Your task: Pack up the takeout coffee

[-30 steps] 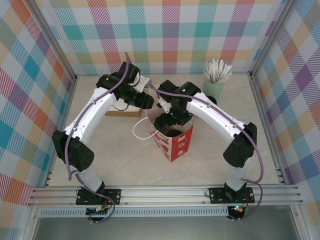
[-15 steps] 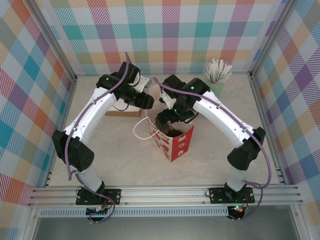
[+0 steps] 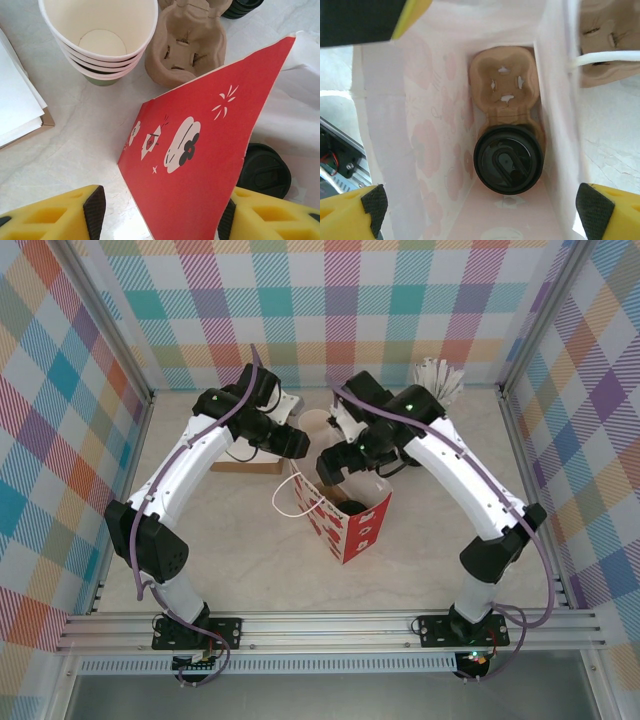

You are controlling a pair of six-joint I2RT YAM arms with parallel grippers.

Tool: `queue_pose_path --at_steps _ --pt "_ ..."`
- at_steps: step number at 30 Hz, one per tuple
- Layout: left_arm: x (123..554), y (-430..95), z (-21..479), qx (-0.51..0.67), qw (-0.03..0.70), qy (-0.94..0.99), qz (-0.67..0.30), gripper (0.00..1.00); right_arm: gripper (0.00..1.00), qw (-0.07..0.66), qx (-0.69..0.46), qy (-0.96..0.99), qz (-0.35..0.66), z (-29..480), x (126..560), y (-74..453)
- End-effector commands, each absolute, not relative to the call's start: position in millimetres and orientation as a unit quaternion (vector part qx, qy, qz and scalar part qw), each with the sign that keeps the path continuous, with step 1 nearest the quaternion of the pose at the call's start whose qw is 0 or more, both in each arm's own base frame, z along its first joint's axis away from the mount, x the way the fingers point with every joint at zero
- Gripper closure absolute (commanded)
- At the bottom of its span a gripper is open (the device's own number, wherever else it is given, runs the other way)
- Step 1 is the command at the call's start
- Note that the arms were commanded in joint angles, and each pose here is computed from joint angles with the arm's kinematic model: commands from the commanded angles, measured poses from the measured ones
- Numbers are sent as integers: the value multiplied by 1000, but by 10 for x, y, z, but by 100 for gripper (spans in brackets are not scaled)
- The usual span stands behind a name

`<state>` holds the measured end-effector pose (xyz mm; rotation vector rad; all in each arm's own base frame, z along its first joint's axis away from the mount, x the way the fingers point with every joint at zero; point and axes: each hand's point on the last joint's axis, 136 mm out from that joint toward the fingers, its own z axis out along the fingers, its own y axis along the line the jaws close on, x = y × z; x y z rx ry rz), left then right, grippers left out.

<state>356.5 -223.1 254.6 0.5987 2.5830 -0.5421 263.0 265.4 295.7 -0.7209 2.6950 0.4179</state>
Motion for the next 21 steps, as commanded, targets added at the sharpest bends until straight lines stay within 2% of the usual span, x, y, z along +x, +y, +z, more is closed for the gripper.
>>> queue_pose_path --at_steps 1,7,14,21 --pt "3615 -2278 2790 208 244 922 -216 37 2 188 -232 938 178 3260 2587 2558" --pt "3655 -2278 3006 193 270 916 -224 27 5 214 -196 940 179 3409 2718 2308" --pt "3619 -2177 3388 163 330 901 -229 16 9 248 -126 950 143 3476 2977 1726" --pt "3459 -1934 3605 117 390 887 -219 11 11 285 -48 952 106 3420 3316 1168"
